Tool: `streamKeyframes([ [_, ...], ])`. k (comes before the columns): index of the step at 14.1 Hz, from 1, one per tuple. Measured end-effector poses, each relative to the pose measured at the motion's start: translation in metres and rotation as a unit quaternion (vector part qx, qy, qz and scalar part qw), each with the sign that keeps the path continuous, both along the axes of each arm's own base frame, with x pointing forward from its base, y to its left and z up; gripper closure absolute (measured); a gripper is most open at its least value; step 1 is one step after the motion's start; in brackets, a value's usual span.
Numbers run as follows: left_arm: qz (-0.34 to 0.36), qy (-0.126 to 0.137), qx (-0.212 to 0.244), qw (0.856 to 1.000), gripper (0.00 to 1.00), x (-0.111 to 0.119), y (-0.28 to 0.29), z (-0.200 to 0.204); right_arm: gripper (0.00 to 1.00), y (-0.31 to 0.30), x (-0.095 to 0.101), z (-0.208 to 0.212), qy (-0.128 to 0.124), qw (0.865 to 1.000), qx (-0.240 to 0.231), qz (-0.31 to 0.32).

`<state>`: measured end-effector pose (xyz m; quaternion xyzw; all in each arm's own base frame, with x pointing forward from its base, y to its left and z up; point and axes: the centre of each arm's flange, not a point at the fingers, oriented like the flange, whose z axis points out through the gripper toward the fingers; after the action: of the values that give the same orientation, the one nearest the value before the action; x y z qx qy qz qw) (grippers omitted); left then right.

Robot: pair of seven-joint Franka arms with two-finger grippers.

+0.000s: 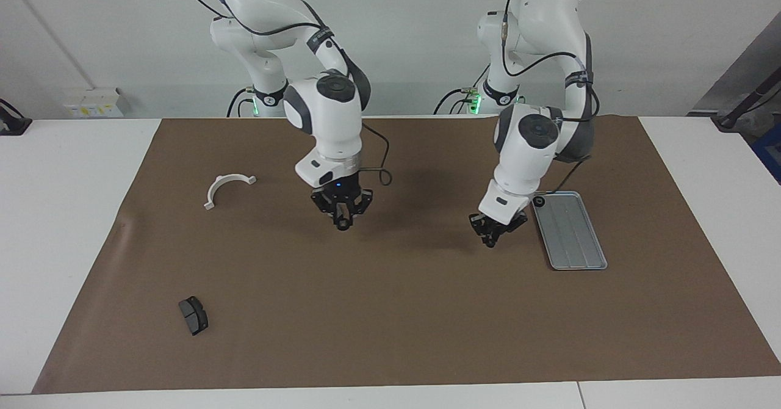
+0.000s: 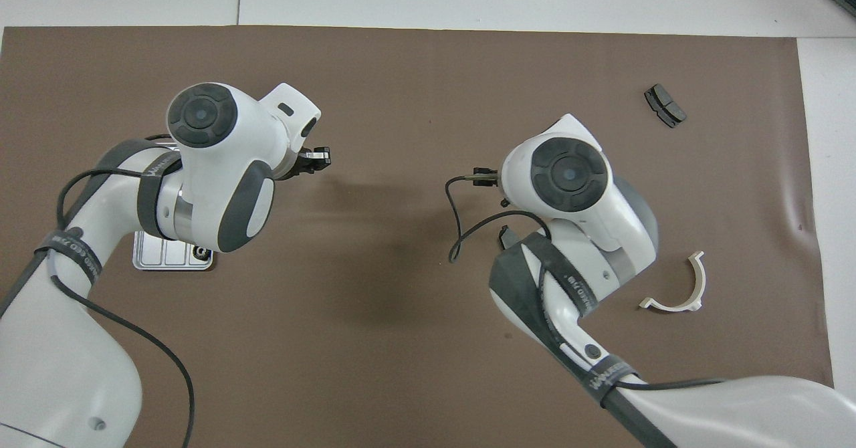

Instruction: Place bearing gear from tray to pile

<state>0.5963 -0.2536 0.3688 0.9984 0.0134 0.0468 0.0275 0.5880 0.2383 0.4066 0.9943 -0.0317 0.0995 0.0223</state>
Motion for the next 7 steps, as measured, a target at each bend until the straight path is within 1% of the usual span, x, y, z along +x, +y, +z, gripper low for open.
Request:
streamKeyframes([
  [3, -0.021, -0.006, -0.008, 1.000, 0.78, -0.030, -0.071, -0.006, 0.66, -0.088, 0.025, 0.004, 0.015, 1.000, -0.011, 0.018],
  [5, -0.043, -0.011, -0.012, 0.999, 0.78, -0.045, -0.104, -0.014, 0.66, -0.135, 0.032, -0.004, 0.031, 0.999, -0.002, 0.027],
  [7, -0.064, -0.009, -0.012, 0.998, 0.78, -0.062, -0.132, -0.025, 0.66, -0.182, 0.038, -0.017, 0.045, 0.998, -0.002, 0.042],
])
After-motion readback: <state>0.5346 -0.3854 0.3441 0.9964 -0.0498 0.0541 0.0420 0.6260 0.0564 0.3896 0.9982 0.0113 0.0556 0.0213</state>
